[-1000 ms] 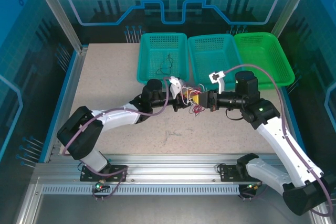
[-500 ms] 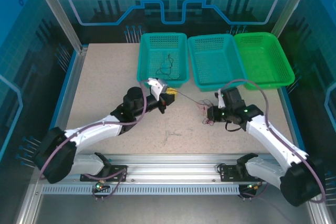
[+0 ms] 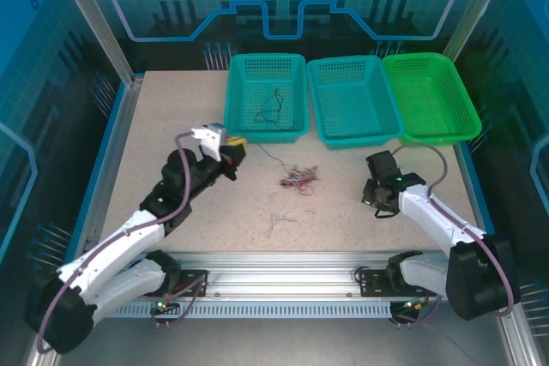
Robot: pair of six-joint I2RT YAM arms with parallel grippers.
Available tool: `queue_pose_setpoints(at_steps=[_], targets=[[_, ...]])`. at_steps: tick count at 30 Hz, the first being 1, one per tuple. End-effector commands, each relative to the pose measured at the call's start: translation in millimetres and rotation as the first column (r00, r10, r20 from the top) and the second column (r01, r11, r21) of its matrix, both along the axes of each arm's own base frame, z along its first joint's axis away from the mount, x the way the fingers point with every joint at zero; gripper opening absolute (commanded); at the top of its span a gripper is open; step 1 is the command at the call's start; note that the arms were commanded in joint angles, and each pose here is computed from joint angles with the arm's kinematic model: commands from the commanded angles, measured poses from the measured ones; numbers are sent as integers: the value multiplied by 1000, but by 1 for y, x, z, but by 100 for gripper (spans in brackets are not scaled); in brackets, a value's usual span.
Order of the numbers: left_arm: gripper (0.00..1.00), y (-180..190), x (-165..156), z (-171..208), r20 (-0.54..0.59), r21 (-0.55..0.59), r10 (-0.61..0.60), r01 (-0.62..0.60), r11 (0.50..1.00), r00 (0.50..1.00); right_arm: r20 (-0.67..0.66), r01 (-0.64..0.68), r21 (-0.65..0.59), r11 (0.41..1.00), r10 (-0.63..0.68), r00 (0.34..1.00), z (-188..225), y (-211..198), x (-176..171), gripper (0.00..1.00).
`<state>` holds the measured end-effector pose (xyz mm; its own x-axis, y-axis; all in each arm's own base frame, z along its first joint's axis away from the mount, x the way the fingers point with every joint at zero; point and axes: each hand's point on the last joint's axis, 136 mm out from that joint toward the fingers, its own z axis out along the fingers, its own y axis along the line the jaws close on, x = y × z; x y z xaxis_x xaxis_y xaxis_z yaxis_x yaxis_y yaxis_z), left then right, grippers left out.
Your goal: Untangle the cables
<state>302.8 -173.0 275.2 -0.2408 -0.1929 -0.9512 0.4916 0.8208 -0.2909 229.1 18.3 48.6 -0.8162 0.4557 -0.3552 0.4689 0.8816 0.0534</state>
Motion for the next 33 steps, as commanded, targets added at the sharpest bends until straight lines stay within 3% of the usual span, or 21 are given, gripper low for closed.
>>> queue_pose_setpoints(at_steps=[1, 3, 5, 7, 9, 14, 17, 19, 22, 26, 29, 31, 33], targets=[[0, 16, -2, -4, -98, -30, 32, -35, 999, 995, 52, 64, 10, 998, -65, 997, 7, -7, 0, 12], [0, 9, -7, -6, -104, -20, -18, 16, 1000, 994, 154, -111, 103, 989, 94, 984, 23, 27, 18, 19], [0, 6, -9, -10, -122, -17, -41, 39, 999, 992, 264, -329, 197, 924, 273, 925, 47, 74, 30, 30], [0, 8, -11, -16, -140, -7, -34, 33, 999, 990, 332, -479, 216, 851, 397, 856, 69, 115, 32, 43], [0, 11, -12, -18, -144, -3, -21, 20, 1000, 989, 331, -496, 222, 839, 414, 848, 78, 140, 33, 49], [0, 16, -18, -15, -131, -9, -8, 7, 1000, 991, 339, -485, 388, 784, 368, 866, 74, 220, 36, 62], [0, 18, -21, -17, -135, 0, -5, 5, 1000, 991, 325, -481, 420, 770, 367, 872, 63, 260, 47, 73], [0, 18, -24, -19, -140, 6, -7, 8, 1000, 990, 333, -494, 455, 741, 374, 866, 65, 289, 60, 77], [0, 19, -28, -21, -150, 13, -10, 12, 1000, 989, 313, -479, 463, 746, 367, 876, 50, 309, 78, 81], [0, 23, -33, -22, -146, 13, -2, 4, 1000, 989, 256, -446, 453, 772, 367, 894, 23, 324, 95, 81], [0, 28, -37, -20, -137, 22, 12, -9, 1000, 990, 184, -410, 442, 798, 366, 912, 0, 329, 98, 73], [0, 32, -40, -18, -126, 31, 23, -20, 999, 992, 155, -396, 423, 815, 366, 918, -15, 326, 97, 57], [0, 38, -42, -15, -111, 44, 51, -47, 998, 992, 137, -385, 391, 836, 361, 923, -22, 315, 96, 29]])
